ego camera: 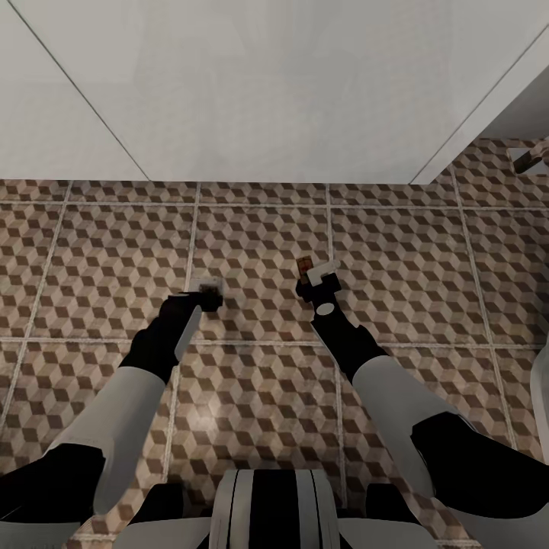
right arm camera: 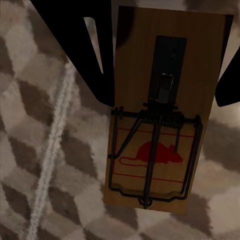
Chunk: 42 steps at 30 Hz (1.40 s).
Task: Take the four mousetraps from the cabinet in the bathroom and place them on the bathroom floor. Make sure all four end up on the same floor surface, and ensure that at least two of them are either under or directly next to the same bathroom sink.
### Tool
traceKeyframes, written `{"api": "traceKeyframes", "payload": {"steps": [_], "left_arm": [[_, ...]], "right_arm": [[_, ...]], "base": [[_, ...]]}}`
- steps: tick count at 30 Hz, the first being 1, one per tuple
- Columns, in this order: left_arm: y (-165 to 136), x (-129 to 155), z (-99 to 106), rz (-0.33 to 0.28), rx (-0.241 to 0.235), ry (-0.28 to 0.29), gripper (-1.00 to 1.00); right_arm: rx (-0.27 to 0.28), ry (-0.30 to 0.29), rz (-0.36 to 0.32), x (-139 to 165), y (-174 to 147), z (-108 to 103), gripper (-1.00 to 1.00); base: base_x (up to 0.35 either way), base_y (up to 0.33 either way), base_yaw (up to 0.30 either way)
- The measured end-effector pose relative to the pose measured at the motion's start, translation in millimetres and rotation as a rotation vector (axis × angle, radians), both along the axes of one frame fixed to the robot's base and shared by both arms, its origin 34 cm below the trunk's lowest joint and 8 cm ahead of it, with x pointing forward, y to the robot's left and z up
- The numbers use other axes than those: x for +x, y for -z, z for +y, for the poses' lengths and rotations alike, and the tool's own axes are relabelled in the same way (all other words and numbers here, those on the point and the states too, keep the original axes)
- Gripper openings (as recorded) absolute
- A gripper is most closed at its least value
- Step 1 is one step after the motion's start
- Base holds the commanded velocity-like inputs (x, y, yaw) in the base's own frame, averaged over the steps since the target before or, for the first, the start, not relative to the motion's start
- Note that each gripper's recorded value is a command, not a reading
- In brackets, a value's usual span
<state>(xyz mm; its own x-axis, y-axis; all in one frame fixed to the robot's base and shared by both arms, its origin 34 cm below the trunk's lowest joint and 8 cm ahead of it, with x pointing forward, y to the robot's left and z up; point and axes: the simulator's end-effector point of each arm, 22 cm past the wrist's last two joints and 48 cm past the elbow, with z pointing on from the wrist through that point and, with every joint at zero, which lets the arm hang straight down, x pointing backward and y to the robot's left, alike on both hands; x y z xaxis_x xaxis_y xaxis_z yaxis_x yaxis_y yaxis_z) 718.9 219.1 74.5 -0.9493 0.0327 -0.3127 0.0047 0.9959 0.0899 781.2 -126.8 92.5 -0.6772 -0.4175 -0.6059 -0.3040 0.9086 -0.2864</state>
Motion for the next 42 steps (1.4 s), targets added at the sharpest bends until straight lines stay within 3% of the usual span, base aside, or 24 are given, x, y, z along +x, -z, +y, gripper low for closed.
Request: {"api": "traceKeyframes", "payload": {"steps": [7,11,18,21,42], "left_arm": [[-3,7,2,-0.010,0.003,0.000,-1.00],[-4,10,14,-0.022,0.017,-0.002,-1.00],[-27,42,9,-0.131,-0.029,0.013,-1.00],[-31,47,11,-0.146,-0.031,0.015,-1.00],[-48,63,11,-0.196,-0.033,0.018,-1.00]], "right_arm": [[0.006,-0.003,-0.009,1,-1,2,-1.00],[0.017,-0.006,-0.025,1,-1,3,-1.00],[0.020,-0.007,-0.031,2,-2,4,-1.00],[0.022,-0.007,-0.034,2,-3,4,-1.00],[0.023,-0.007,-0.035,2,-3,5,-1.00]], "base": [[0.000,0.000,0.000],[0.000,0.000,0.000],[0.039,0.000,0.000],[0.170,0.000,0.000],[0.054,0.000,0.000]]}}
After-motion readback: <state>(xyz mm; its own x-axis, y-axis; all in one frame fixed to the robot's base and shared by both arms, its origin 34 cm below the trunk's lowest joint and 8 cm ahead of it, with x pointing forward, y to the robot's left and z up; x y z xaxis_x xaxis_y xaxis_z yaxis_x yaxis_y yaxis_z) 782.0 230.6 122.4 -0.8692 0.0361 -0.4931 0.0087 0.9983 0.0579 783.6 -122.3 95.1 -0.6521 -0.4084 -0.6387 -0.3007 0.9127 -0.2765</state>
